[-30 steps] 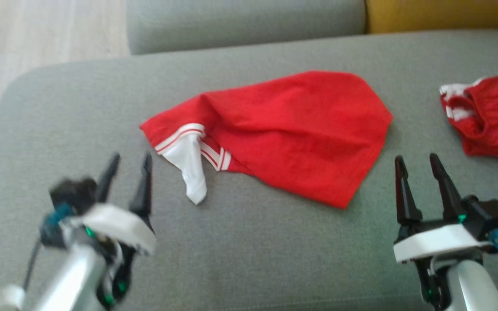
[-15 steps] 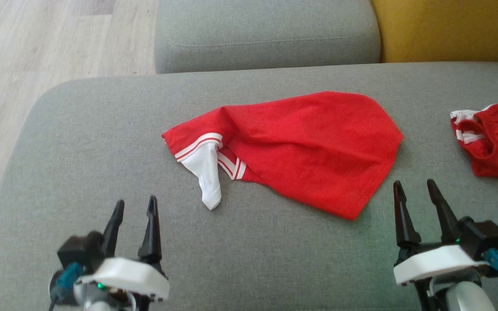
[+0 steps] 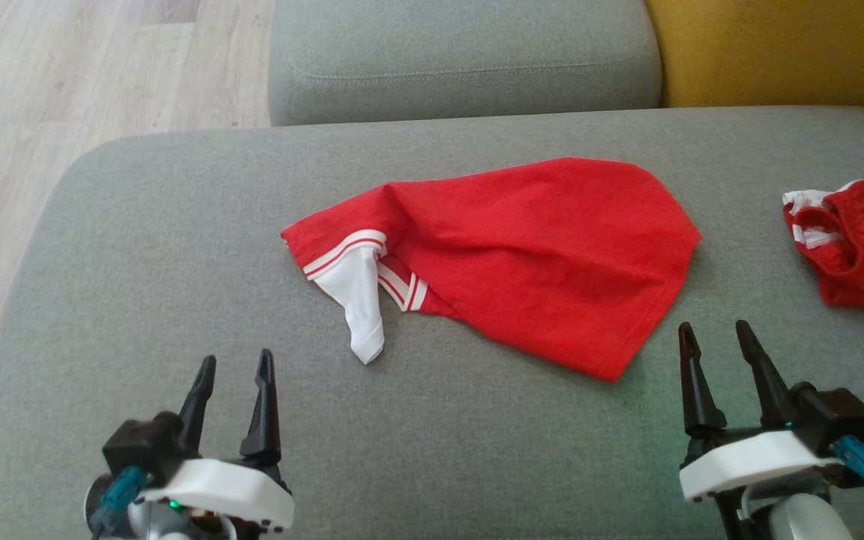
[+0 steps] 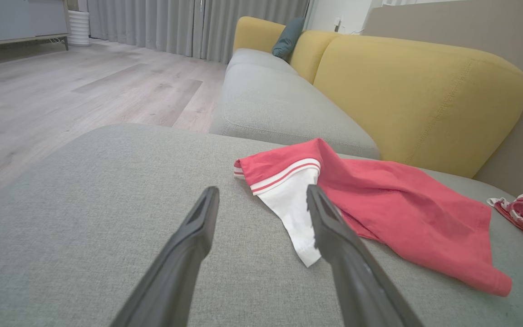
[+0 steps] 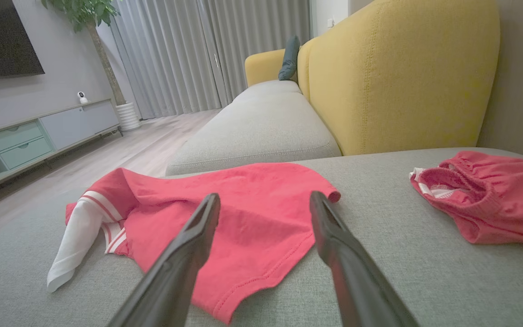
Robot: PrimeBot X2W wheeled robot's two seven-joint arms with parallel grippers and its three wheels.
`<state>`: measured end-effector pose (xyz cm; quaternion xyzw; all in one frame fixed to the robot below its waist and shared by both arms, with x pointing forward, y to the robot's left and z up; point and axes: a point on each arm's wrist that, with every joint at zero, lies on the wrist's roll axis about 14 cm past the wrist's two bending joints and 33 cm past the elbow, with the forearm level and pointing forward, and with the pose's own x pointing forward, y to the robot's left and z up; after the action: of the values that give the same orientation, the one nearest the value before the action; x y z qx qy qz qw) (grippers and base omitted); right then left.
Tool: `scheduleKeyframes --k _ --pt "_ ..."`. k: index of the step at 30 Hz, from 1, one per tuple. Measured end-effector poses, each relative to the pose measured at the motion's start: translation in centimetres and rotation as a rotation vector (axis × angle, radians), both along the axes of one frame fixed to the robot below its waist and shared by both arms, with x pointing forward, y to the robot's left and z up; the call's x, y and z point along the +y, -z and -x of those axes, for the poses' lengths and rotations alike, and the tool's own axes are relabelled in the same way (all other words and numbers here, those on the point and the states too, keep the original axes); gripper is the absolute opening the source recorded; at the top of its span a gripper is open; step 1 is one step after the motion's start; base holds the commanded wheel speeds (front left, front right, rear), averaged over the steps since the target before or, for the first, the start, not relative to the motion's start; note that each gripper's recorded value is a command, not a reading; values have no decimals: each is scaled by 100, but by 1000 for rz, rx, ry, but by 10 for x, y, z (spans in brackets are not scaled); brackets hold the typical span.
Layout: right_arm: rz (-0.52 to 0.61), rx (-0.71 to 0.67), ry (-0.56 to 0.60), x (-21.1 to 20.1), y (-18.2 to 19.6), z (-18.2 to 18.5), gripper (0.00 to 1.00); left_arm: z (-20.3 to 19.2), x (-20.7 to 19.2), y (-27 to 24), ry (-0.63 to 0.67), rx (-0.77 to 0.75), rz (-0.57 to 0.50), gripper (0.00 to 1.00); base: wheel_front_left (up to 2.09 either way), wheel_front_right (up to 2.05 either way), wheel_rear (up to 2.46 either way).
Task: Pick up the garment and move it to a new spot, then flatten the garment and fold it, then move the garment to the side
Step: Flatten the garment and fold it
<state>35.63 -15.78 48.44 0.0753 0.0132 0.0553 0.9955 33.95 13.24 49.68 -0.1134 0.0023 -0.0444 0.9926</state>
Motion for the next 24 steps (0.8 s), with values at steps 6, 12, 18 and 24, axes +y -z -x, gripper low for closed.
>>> scheduleKeyframes --k 6,12,18,24 --pt "0 4 0 0 1 0 100 0 0 2 -1 4 2 100 0 0 0" --pt "1 6 -2 0 2 0 100 -1 2 3 -6 5 0 100 0 0 0" --pt "1 21 5 -1 7 -1 100 -5 -5 7 24 13 -5 100 0 0 0" --pt "9 43 15 -5 14 -8 100 -20 -38 17 128 37 -4 100 0 0 0"
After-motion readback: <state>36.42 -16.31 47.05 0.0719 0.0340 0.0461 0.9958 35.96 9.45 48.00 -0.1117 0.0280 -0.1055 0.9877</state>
